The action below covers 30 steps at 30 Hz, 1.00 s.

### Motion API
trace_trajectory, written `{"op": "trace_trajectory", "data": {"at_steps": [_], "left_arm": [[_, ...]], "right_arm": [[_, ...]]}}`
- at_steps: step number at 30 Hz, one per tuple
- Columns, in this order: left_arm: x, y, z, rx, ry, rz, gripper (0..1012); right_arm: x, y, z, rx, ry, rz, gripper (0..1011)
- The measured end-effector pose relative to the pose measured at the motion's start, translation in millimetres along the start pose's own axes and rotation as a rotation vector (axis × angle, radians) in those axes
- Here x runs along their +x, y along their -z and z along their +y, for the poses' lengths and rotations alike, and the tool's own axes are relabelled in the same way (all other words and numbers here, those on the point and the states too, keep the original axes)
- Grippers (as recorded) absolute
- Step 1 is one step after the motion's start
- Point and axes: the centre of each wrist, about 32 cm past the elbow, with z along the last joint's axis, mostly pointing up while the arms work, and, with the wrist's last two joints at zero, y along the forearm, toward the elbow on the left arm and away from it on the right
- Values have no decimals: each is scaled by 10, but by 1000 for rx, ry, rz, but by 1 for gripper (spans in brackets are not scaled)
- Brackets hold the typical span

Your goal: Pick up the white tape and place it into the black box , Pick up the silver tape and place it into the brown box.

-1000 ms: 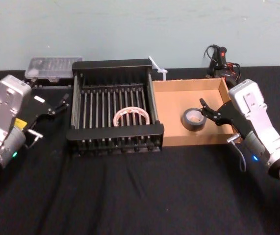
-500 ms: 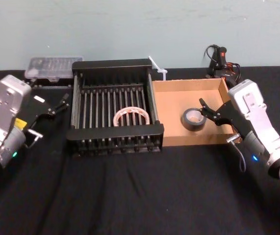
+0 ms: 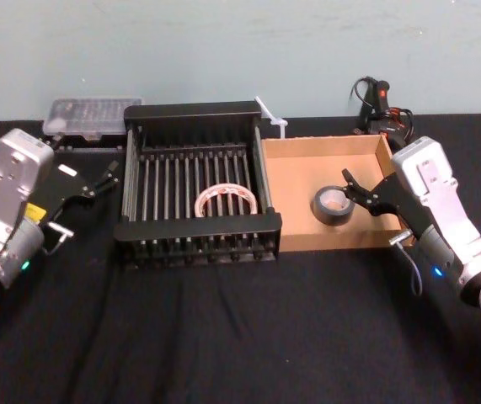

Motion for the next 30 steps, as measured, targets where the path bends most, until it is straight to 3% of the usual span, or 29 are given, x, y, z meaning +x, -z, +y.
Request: {"op": "trace_trajectory", "data": {"at_steps": [30], "left_arm": [[0, 0, 0, 0, 0, 0, 1001]], "right_arm": [[0, 0, 0, 0, 0, 0, 1002]]}}
